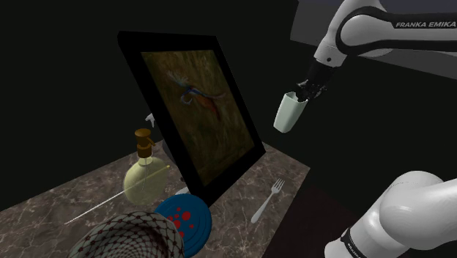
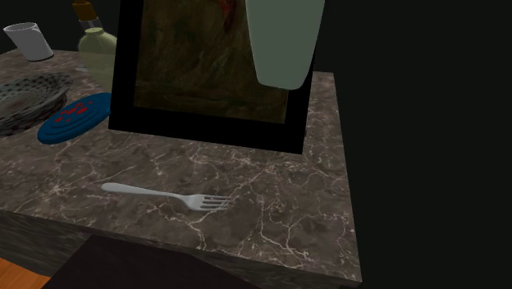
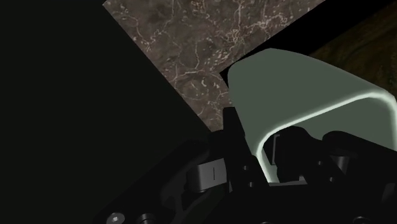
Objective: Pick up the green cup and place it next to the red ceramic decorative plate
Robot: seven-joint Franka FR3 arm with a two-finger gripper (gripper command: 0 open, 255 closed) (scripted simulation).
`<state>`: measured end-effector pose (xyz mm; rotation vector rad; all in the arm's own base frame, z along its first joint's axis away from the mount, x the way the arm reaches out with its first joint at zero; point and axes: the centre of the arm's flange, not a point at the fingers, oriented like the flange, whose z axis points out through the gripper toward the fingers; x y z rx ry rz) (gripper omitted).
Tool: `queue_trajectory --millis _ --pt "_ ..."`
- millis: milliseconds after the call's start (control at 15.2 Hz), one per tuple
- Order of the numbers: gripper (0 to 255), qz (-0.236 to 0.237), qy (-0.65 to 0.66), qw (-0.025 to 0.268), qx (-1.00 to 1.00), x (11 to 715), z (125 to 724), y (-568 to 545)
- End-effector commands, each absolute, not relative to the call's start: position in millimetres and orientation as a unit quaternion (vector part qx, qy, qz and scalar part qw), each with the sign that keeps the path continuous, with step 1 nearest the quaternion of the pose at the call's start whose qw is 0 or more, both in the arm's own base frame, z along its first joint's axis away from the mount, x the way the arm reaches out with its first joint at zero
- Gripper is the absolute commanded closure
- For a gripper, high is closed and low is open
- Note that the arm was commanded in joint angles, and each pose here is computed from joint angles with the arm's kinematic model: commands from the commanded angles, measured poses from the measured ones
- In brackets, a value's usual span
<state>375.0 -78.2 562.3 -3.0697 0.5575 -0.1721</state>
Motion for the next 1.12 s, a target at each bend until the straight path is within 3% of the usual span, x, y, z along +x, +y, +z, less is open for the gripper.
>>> queue_trajectory --millis 0,264,1056 --pt "255 -0.055 0.178 0.009 -0.982 374.5 573.1 -78.1" --pt "255 -0.055 0.178 0.009 -0.982 374.4 592.7 -78.0" --pt "255 -0.055 0.178 0.009 -0.982 309.5 593.3 66.3"
